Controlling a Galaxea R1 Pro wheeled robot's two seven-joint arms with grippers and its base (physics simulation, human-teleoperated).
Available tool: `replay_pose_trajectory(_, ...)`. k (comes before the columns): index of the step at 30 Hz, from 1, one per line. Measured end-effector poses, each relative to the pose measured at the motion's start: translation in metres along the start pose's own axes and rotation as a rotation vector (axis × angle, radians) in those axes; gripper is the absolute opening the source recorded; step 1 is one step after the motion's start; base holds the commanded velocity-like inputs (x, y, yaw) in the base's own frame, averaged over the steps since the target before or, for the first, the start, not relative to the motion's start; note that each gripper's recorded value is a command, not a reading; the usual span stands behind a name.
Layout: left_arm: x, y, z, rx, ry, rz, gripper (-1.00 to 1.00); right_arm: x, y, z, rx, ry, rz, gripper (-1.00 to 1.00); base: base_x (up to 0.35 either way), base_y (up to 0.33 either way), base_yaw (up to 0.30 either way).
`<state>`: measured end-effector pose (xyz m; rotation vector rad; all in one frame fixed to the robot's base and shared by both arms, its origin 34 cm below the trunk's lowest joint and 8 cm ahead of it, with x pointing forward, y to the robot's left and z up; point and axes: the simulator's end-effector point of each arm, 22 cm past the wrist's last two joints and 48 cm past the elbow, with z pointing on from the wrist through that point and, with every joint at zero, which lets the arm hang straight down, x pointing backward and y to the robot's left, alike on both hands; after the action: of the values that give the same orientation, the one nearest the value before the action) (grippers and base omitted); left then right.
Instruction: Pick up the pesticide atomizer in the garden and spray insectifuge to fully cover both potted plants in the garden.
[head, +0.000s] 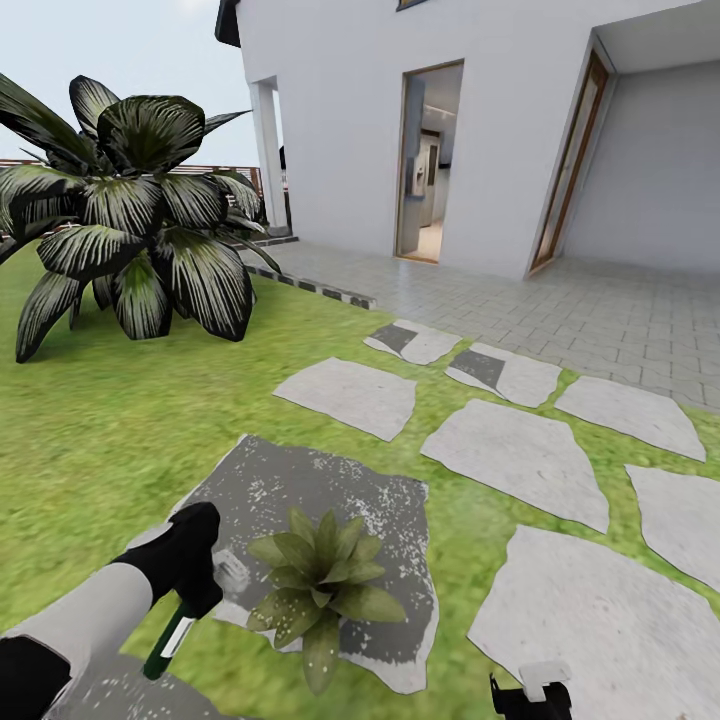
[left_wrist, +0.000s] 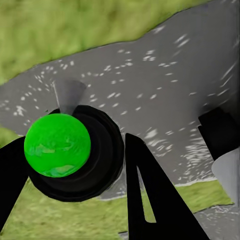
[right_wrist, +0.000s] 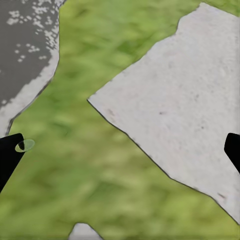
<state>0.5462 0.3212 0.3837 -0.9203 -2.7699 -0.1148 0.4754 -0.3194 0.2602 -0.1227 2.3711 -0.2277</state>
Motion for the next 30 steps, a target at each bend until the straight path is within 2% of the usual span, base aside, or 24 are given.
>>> replay_pose_trajectory(4,-0.021,0.014,-0.024,-0.027,-0.042,-0.001,-1.00,0.000,0.000,0.000,0.000,0.000,0.000,1.00,0.000,0.000,0.000)
replay_pose_trajectory(6,-0.025,0.017,-0.031,-0.029,-0.053,-0.004,-1.00,0.000,0.000,0.000,0.000,0.000,-0.001,1.00,0.000,0.000,0.000)
replay_pose_trajectory(12,-0.027,0.005,-0.025,-0.006,-0.054,0.007,-1.00,0.000,0.000,0.000,0.000,0.000,0.000,1.00,0.000,0.000,0.000)
replay_pose_trajectory(19,-0.028,0.006,-0.027,-0.003,-0.059,-0.004,-1.00,0.001,0.000,0.000,-0.001,0.002,0.000,1.00,0.000,0.000,0.000)
replay_pose_trajectory(22,-0.033,0.008,-0.033,0.012,-0.081,-0.021,-1.00,0.001,0.000,0.000,-0.001,0.001,-0.002,1.00,0.000,0.000,0.000)
replay_pose_trajectory(30,-0.033,0.003,-0.033,0.035,-0.082,-0.020,-1.00,0.000,0.001,0.000,-0.002,0.001,-0.002,1.00,-0.026,-0.022,0.000)
